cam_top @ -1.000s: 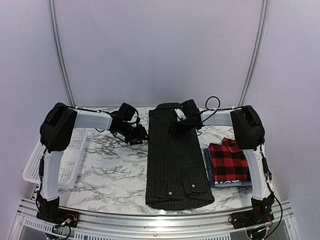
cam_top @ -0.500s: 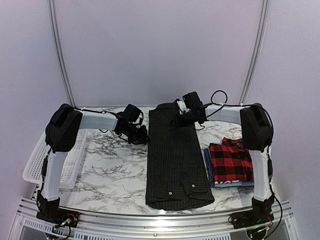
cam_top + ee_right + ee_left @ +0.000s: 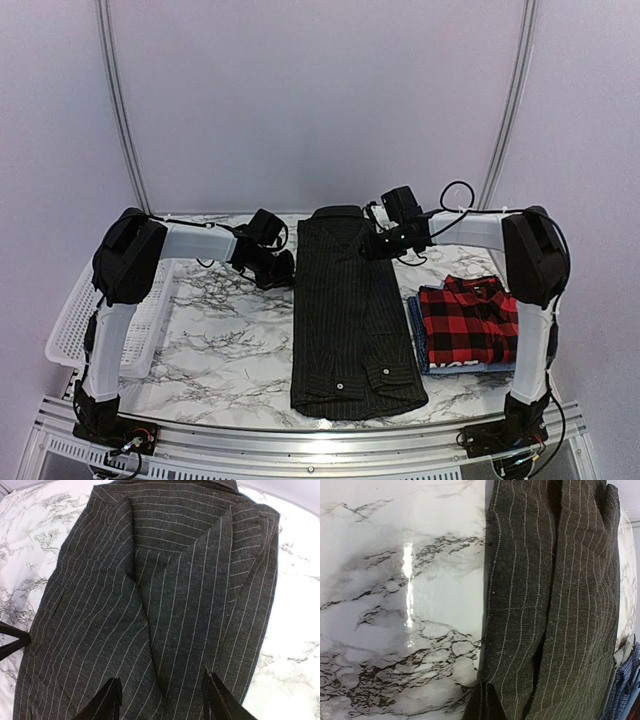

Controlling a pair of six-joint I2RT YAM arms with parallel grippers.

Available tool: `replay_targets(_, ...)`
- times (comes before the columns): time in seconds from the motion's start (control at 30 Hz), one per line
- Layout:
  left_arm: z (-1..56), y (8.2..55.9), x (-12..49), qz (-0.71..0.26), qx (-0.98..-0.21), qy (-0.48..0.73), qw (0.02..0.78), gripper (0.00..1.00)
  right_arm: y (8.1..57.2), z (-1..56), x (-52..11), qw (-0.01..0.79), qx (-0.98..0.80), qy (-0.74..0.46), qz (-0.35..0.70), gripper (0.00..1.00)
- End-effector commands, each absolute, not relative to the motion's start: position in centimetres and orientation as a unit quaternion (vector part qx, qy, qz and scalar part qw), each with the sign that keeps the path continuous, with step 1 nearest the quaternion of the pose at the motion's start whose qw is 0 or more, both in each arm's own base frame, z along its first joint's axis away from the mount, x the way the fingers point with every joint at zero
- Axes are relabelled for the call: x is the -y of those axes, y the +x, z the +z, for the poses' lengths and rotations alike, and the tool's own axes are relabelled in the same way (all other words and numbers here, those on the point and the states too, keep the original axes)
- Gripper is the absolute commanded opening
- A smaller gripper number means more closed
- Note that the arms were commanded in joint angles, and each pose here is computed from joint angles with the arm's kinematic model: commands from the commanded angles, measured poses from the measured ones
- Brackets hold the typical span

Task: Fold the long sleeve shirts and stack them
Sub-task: Move the rectangle-folded shirt to the center of the board.

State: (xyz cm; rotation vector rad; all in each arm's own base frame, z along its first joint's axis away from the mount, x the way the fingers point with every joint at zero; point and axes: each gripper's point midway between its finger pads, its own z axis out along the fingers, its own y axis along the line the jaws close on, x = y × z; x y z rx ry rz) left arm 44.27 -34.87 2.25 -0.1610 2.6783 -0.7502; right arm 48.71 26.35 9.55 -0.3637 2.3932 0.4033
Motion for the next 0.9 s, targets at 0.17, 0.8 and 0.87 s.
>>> replay_targets(0.17, 2.2, 44.0, 32.4, -0.235, -0.952, -0.061, 0.184, 0.00, 48.0, 11.5, -25.5, 0.358, -0.911, -0.131, 0.156, 0.51)
replay_targets(0.8, 2.2, 44.6, 22.8, -0.224, -0.960, -0.042, 0.161, 0.00, 44.3, 11.3, -25.2, 0.342, -0.915, -0.134, 0.170, 0.51)
replay_targets(0.87, 2.3, 44.9, 22.2, -0.225, -0.960, -0.037, 0.160, 0.00, 42.8, 10.9, -25.7, 0.334, -0.916, -0.142, 0.173, 0.51)
